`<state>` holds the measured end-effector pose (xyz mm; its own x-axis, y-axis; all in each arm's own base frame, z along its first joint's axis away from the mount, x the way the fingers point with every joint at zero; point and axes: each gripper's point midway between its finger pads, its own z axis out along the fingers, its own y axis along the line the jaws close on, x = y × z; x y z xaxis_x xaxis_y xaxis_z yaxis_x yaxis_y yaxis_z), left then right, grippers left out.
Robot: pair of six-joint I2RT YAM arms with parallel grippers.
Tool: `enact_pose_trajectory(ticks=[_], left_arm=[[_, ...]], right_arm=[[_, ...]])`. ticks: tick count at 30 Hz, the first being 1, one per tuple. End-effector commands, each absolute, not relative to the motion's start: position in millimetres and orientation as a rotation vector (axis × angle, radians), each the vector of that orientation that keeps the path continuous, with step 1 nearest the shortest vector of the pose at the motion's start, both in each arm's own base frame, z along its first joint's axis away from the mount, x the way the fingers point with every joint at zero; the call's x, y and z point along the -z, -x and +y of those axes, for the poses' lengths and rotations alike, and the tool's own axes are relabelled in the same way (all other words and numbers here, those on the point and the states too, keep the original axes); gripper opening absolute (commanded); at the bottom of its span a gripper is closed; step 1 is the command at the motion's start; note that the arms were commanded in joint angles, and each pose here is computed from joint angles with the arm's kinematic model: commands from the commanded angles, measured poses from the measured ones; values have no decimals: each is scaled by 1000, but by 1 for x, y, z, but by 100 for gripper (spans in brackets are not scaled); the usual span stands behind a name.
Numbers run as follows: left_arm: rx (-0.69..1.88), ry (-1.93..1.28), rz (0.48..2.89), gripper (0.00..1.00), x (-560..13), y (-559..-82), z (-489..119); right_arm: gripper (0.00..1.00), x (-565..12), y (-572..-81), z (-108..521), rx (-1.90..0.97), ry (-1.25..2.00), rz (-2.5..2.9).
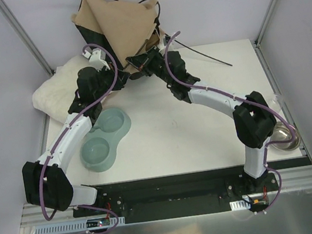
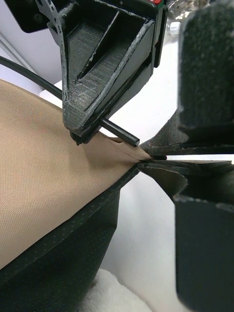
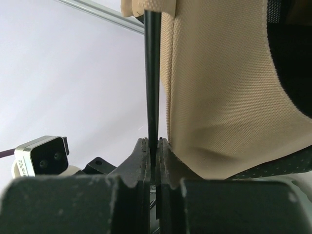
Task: Set up the pet tent
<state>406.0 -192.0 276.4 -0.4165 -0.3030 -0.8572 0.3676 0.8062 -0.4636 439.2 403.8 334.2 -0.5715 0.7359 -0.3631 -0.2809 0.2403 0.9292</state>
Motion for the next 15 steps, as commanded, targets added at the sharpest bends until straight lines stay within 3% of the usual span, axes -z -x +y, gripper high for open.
enact_pose_trajectory(ticks=[1,15], left_arm=[[644,14,2059,0,-228,-391,-168],[659,64,2089,0,-219,-394,-158]], right_arm=[[0,-388,-516,279,-1186,-791,1228],[0,-402,-523,254,-1285,-908,1172]])
